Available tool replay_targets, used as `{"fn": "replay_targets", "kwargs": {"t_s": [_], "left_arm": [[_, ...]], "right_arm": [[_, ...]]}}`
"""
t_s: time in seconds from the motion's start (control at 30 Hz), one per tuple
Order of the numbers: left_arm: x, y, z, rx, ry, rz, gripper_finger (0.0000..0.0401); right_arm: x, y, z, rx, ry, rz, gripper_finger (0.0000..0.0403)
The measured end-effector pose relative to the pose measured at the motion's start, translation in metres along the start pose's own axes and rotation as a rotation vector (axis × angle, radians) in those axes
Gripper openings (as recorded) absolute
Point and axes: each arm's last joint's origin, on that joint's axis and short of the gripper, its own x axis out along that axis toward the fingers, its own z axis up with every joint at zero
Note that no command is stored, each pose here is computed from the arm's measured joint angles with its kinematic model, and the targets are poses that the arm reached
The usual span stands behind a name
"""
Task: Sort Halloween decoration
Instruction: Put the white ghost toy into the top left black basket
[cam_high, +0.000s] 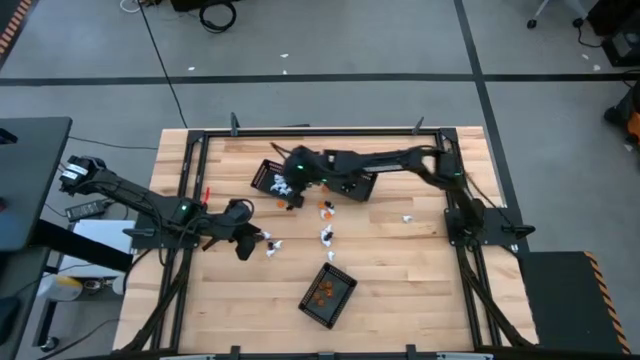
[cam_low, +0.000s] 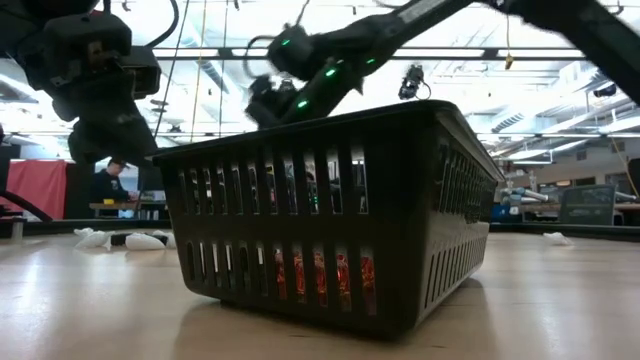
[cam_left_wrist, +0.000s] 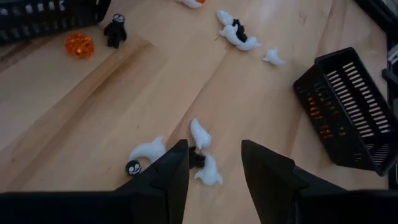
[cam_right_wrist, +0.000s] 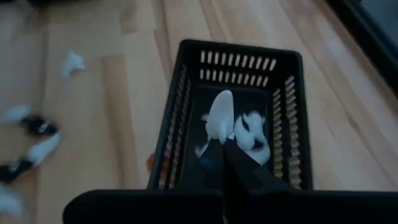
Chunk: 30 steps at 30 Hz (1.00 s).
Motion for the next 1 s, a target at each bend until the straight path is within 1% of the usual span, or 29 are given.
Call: {"fn": "replay_targets", "kwargs": {"t_s": [0.07, 0.23, 0.33, 0.4, 0.47, 0.6, 0.67, 0.73, 0.93, 1.0], "left_arm": [[0.000, 0.000, 0.000, -0.014, 0.002, 0.002, 0.0155], [0.000, 0.002, -0.001, -0.043, 0.014, 0.019, 0.0155], [0.000, 0.004, -0.003, -0.055, 0.030, 0.043, 0.0155], [0.000, 0.007, -0.004, -0.058, 0.044, 0.066, 0.0155], [-0.001, 0.009, -0.006, -0.058, 0.059, 0.091, 0.0155], [-0.001, 0.013, -0.006, -0.057, 0.070, 0.124, 0.0156], [-0.001, 0.014, -0.006, -0.065, 0.089, 0.126, 0.0156], [-0.003, 0.014, -0.004, -0.061, 0.122, 0.141, 0.0156], [-0.021, 0.013, 0.010, 0.070, 0.239, 0.265, 0.0156], [-0.026, 0.015, 0.014, 0.091, 0.261, 0.303, 0.0156]], "right_arm": [[0.013, -0.002, 0.001, 0.008, 0.072, -0.001, 0.0000], [0.033, -0.005, 0.009, 0.051, 0.142, -0.006, 0.0015], [0.034, -0.005, 0.009, 0.063, 0.176, 0.012, 0.0033], [0.035, -0.006, 0.011, 0.068, 0.148, 0.013, 0.0044], [0.034, -0.009, 0.009, 0.089, 0.166, 0.021, 0.0055], [0.034, -0.016, 0.009, 0.120, 0.175, 0.078, 0.0074], [0.027, -0.020, 0.010, 0.137, 0.192, 0.084, 0.0080], [0.015, -0.020, 0.019, 0.138, 0.165, 0.070, 0.0082], [-0.037, -0.020, 0.049, 0.106, 0.051, 0.029, 0.0082], [-0.054, -0.020, 0.057, 0.107, 0.021, 0.029, 0.0083]]}}
